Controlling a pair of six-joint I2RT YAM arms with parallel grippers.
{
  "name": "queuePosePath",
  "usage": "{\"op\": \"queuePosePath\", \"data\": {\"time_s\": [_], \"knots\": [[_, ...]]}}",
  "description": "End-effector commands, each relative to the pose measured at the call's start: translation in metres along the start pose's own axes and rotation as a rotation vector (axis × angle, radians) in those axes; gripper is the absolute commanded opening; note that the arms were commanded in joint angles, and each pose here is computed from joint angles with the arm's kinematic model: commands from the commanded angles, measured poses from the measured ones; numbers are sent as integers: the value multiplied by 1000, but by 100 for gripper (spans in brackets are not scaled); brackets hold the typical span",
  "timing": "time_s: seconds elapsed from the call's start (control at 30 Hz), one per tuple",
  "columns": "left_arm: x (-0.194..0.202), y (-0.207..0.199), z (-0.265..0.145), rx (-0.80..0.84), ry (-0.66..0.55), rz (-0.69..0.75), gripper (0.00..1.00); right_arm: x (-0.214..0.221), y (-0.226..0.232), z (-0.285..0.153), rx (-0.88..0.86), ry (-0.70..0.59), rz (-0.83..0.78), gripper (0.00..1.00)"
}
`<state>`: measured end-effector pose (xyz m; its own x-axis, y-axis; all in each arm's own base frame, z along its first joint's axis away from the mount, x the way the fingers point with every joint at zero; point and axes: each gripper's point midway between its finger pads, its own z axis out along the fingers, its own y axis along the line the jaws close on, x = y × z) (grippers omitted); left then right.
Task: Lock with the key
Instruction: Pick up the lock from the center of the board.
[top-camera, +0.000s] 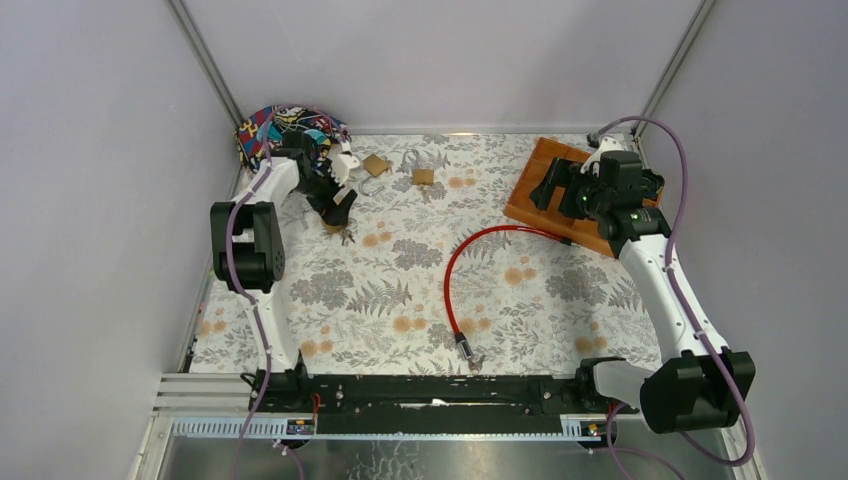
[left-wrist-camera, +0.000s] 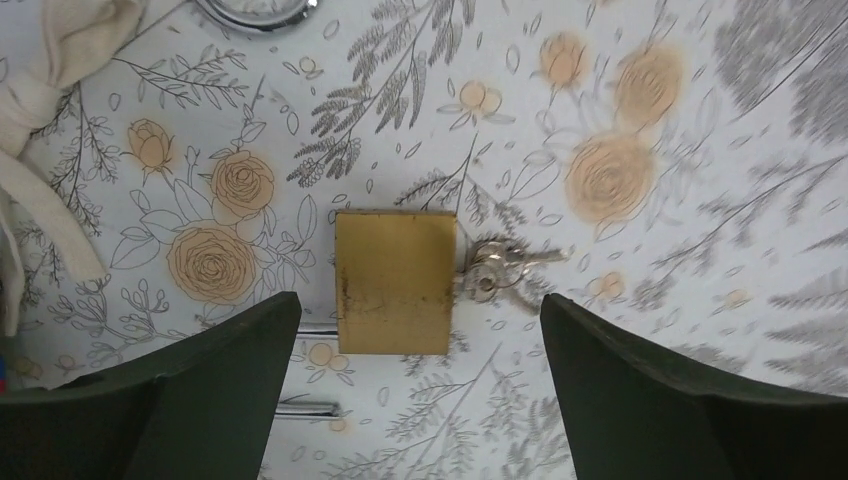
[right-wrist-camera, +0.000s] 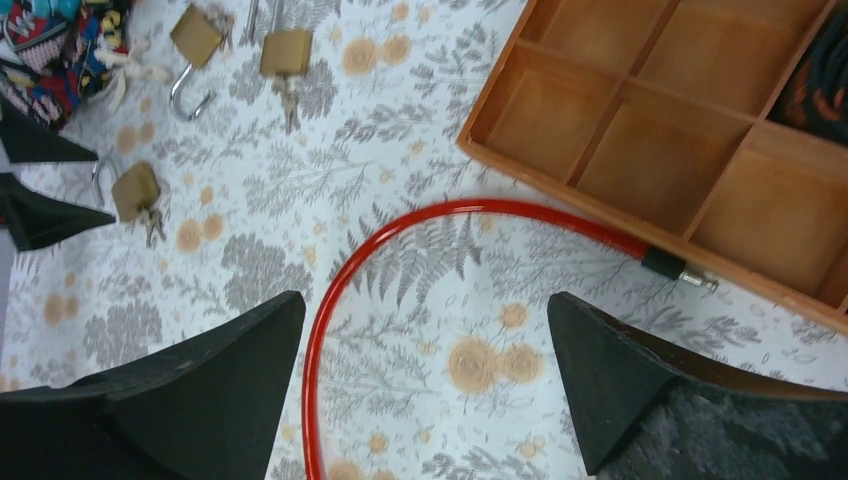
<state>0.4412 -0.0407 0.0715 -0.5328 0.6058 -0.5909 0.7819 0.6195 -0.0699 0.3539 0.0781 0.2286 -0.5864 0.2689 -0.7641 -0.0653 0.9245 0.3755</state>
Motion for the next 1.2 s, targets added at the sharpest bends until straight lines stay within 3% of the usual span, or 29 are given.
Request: {"op": "queuePosePath", "data": {"time_s": [0.0,0.13,0.53,0.6,0.63,0.67,0.83,0.97,1.17], "knots": [[28,16,3,2,116,261,98,2,22,-21,-68,11,-22,100],[46,17,15,11,168,320,98,8,23,-19,-69,35,-36,99],[61,26,41,44,219,302,94,23,26,-9,-73,90,-66,100],[67,18,43,79,239,316,83,24,25,-8,-66,95,-71,100],[68,13,43,102,242,322,73,24,26,-8,-66,96,-73,100],[70,6,42,134,242,325,58,23,26,-7,-68,96,-75,100],[67,-20,34,238,209,346,1,21,33,-7,-75,95,-76,100],[42,-23,26,187,124,289,0,28,54,-4,-108,109,-54,100],[-55,-20,-19,-136,-186,211,0,43,163,12,-327,81,66,90]]}}
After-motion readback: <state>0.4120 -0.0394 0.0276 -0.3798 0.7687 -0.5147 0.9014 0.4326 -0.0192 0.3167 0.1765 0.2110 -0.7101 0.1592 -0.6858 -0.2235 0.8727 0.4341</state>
